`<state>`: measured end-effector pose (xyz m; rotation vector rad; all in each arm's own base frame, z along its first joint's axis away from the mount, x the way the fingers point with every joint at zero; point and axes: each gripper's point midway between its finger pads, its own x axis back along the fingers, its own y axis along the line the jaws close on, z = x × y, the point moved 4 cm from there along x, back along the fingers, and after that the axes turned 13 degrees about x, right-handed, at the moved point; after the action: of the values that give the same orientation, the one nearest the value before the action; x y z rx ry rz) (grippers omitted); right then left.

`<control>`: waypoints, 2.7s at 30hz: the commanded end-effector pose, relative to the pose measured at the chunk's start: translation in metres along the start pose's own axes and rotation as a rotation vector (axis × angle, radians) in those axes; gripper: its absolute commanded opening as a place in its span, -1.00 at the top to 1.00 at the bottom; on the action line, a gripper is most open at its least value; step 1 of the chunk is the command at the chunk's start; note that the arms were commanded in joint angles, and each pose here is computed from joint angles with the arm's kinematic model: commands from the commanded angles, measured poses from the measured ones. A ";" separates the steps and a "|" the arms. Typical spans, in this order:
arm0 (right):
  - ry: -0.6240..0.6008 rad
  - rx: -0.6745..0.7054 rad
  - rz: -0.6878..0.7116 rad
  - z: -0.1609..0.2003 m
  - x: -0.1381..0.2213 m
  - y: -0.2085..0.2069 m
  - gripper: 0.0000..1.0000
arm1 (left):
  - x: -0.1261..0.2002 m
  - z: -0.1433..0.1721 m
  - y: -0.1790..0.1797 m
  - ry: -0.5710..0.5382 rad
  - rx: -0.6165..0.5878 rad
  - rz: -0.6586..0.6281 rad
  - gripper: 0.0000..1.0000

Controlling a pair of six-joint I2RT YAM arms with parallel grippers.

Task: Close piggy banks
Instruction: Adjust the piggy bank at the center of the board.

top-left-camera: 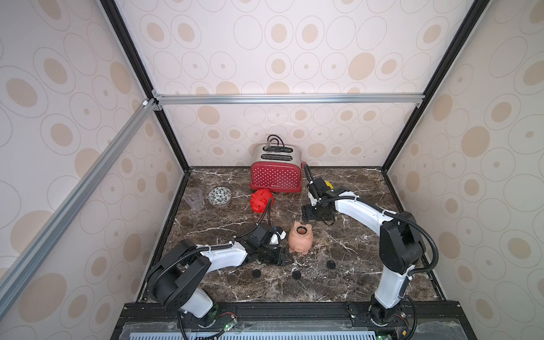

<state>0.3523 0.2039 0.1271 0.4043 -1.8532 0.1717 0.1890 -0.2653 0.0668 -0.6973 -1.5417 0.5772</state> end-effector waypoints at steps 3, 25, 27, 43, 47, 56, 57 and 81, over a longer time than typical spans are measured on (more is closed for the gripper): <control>0.065 0.000 -0.007 0.019 -0.009 -0.002 -0.61 | -0.012 -0.012 -0.005 -0.021 0.004 0.005 -0.20; 0.104 -0.008 -0.012 0.069 0.006 -0.009 -0.69 | 0.006 -0.054 0.015 -0.095 0.059 -0.055 -0.29; 0.104 -0.008 -0.013 0.073 0.008 -0.009 -0.70 | 0.005 -0.058 0.014 -0.095 0.056 -0.054 -0.29; 0.114 0.006 0.011 0.098 0.020 -0.016 -0.99 | 0.005 -0.082 0.019 -0.107 0.063 -0.081 -0.35; 0.114 0.011 0.013 0.104 0.024 -0.017 -1.00 | 0.006 -0.088 0.021 -0.100 0.070 -0.076 -0.35; 0.094 0.018 0.051 0.111 0.039 -0.024 -1.00 | 0.025 -0.101 0.014 -0.132 0.056 -0.090 -0.37; 0.091 0.012 0.065 0.111 0.041 -0.028 -1.00 | 0.029 -0.100 0.013 -0.139 0.049 -0.101 -0.37; 0.043 -0.081 -0.021 0.028 0.020 -0.030 -0.96 | 0.035 -0.001 -0.022 -0.018 -0.057 0.025 -0.31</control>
<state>0.3349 0.1589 0.1352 0.3376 -1.8279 0.1180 0.1869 -0.2461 0.1058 -0.7174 -1.5912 0.5335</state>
